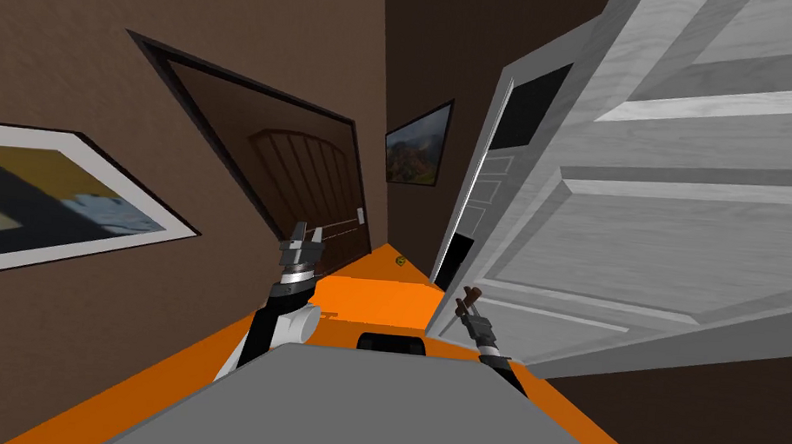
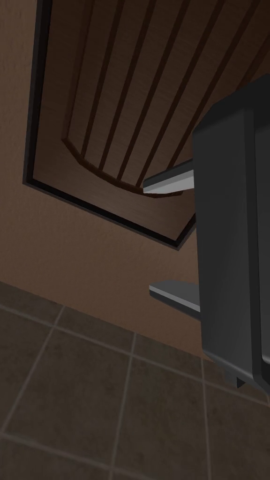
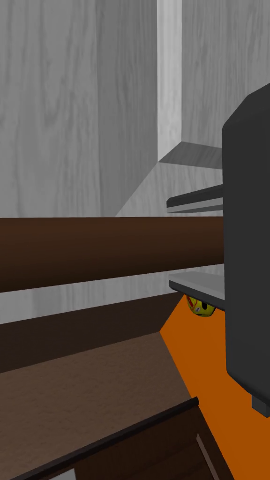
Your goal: Pull the door open
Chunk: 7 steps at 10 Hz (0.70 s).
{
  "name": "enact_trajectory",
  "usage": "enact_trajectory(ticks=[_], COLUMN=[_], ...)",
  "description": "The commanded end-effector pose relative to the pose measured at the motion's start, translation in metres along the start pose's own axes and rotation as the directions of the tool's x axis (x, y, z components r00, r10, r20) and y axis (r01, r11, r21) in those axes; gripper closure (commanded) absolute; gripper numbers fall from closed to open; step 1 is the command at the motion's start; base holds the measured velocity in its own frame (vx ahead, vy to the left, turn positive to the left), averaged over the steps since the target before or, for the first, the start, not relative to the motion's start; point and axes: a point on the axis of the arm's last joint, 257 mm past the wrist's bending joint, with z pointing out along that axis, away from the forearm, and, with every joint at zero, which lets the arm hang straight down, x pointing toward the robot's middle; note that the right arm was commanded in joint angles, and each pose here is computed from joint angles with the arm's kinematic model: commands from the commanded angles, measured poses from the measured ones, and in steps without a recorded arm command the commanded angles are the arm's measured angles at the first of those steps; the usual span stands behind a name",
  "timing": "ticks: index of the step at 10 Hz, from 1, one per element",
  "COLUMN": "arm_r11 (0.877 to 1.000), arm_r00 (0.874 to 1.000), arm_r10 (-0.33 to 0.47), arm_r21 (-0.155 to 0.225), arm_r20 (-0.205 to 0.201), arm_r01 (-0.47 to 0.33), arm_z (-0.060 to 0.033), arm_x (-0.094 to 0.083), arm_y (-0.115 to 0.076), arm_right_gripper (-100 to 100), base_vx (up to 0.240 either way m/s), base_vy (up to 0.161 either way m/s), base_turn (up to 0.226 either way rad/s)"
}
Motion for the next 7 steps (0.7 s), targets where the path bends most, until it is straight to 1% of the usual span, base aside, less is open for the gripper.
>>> enact_trajectory(ticks=[1, 3, 4, 5, 6, 7], arm_r11=[1.000, 0.999, 0.999, 0.999, 0.998, 0.998], arm_r00=[1.000, 1.000, 1.000, 1.000, 1.000, 1.000], arm_r10=[0.001, 0.002, 0.001, 0.002, 0.002, 0.002], arm_r21=[0.019, 0.042, 0.036, 0.053, 0.057, 0.070], arm_r20=[0.001, 0.002, -0.001, 0.002, 0.002, 0.001], arm_r01=[-0.001, -0.002, -0.001, -0.002, -0.002, -0.002], arm_z=[-0.0064, -0.0132, -0.0091, -0.0158, -0.0172, -0.0218], arm_x=[0.000, 0.000, 0.002, 0.000, 0.000, 0.000], arm_y=[-0.001, -0.003, -0.002, -0.003, -0.003, -0.003], arm_right_gripper=[100, 100, 100, 100, 100, 100], base_vx=[-0.199, -0.220, -0.100, -0.154, -0.220, -0.205], base_vy=[-0.047, -0.048, -0.014, -0.007, -0.042, -0.057], base_turn=[0.106, 0.129, 0.022, 0.138, 0.121, 0.152])
